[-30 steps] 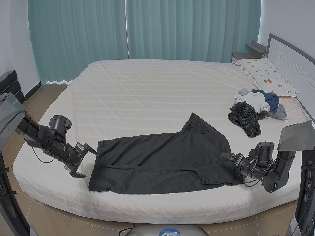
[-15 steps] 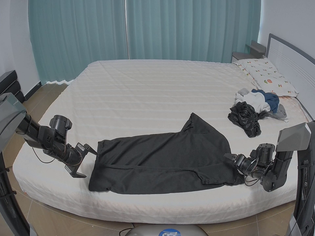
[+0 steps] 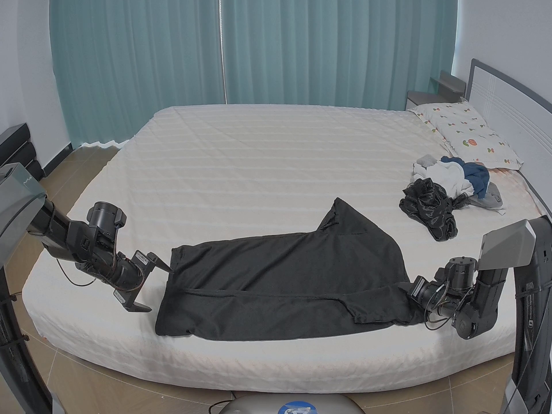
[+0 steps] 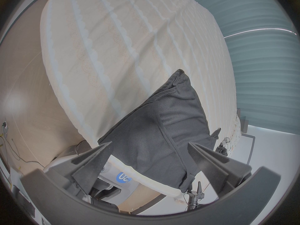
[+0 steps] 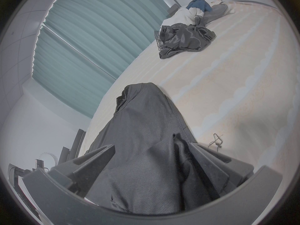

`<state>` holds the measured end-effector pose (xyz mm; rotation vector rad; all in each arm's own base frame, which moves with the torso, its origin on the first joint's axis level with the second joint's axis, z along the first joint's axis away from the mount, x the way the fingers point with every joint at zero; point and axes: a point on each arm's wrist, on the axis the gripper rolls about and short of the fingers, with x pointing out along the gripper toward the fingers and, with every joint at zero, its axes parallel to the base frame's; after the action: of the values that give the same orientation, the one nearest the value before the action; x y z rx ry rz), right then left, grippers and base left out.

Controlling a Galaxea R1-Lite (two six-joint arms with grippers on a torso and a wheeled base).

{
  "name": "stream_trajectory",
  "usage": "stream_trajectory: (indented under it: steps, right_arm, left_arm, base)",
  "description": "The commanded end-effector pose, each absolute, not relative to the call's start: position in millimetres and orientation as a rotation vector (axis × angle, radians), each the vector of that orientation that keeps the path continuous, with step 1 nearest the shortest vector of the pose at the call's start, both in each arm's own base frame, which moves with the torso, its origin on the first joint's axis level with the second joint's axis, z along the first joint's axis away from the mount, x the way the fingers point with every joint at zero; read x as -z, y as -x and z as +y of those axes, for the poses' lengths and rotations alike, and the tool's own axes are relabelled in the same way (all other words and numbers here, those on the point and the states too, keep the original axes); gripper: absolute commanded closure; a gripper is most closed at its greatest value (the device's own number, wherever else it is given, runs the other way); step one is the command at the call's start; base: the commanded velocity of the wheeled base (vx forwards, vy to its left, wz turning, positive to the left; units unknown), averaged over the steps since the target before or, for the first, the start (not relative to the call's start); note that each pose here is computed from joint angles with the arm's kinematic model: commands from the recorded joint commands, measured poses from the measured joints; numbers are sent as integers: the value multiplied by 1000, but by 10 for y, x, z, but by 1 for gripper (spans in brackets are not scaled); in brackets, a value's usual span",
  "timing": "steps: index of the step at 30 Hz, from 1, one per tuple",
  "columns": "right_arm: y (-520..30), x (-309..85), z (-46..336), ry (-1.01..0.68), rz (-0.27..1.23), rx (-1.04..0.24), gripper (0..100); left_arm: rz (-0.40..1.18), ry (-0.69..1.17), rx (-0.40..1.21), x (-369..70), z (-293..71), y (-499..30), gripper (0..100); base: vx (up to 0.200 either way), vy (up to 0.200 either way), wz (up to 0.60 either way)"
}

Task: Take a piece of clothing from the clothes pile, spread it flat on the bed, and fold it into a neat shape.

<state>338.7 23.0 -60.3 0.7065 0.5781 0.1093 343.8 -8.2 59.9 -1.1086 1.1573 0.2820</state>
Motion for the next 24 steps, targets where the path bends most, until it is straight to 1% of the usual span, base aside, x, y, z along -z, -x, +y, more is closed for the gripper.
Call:
stream_trajectory:
  steps: [1,8,24]
  right_arm:
    - [-3383,637,200,-709,577,-101,100]
    - [-3411,583,117,-722,520,-94,100]
    - [-3437,532,107,-735,460,-110,100]
  left_arm:
    - [1158,1109,-283,-594,-81,-3439,0]
    - [1158,1109,-283,-594,-81,-3439,0]
    - [1159,1108,-282,-594,-87,-3439,0]
  base:
    - [0,0,0]
    - [0,0,0]
    - [0,0,0]
